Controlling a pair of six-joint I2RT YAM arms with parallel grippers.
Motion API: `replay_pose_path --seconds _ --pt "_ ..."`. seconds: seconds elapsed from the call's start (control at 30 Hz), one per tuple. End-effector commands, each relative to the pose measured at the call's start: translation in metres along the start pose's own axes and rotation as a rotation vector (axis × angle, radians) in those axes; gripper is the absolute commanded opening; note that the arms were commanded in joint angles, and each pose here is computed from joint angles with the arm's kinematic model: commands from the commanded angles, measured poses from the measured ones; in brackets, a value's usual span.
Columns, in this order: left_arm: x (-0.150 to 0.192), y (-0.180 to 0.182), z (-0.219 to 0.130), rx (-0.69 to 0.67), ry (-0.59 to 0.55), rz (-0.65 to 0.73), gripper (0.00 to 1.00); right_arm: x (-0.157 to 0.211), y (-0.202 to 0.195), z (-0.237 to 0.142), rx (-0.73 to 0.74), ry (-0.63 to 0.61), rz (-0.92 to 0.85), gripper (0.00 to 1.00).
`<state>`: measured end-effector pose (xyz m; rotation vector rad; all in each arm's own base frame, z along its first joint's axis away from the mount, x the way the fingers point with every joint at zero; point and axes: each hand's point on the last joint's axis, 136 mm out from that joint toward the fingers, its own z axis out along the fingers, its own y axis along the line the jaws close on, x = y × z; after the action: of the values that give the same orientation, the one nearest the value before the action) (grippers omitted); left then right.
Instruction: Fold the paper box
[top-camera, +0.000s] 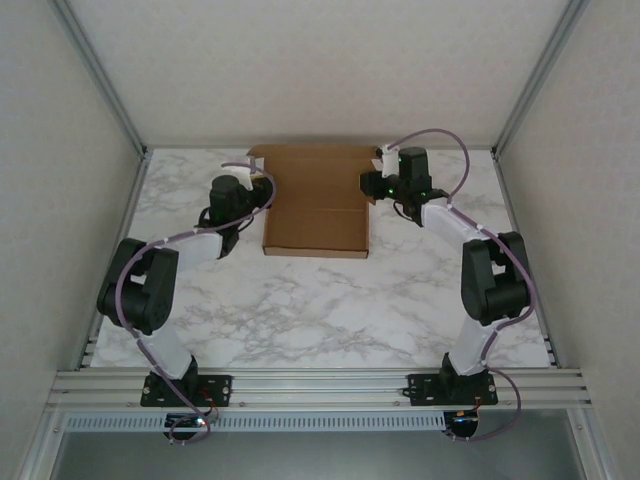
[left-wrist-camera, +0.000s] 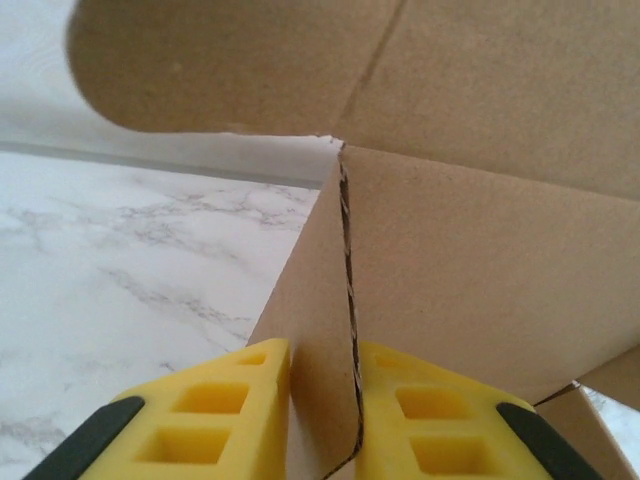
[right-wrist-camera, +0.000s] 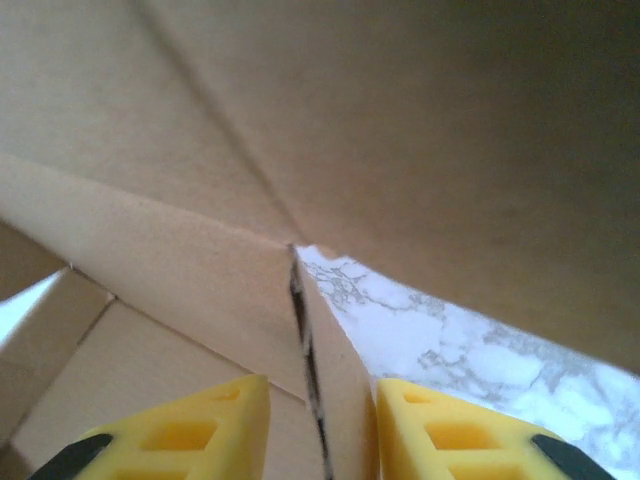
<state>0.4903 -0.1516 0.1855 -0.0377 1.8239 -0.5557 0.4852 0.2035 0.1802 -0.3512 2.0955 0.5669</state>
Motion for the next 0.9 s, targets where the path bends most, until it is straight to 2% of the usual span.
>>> replay_pose_path --seconds 0.0,0.33,0.47,0.63,0.73,0.87 --pt "-0.022 -0.023 -0.016 0.023 -0.107 -0.078 0.22 -0.016 0.012 -0.016 0.031 -0.092 0.127 0.34" --pt "-0.012 -0.025 -0.043 -0.003 -0.144 -0.083 0.21 -0.011 0.005 -0.036 0.239 -0.226 0.202 0.35" --pt "-0.01 -0.026 -0.046 -0.009 -0.152 -0.106 0.2 -0.01 0.008 -0.035 0.239 -0.238 0.242 0.36" --pt "-0.007 -0.03 -0.047 0.009 -0.183 -0.171 0.2 -0.008 0.012 -0.021 0.232 -0.266 0.348 0.43" --pt "-0.006 -0.032 -0.046 0.012 -0.195 -0.182 0.2 -0.012 0.013 -0.02 0.245 -0.326 0.415 0.43" --pt "-0.01 -0.033 -0.048 -0.003 -0.241 -0.182 0.2 -0.023 0.029 -0.021 0.229 -0.401 0.387 0.42"
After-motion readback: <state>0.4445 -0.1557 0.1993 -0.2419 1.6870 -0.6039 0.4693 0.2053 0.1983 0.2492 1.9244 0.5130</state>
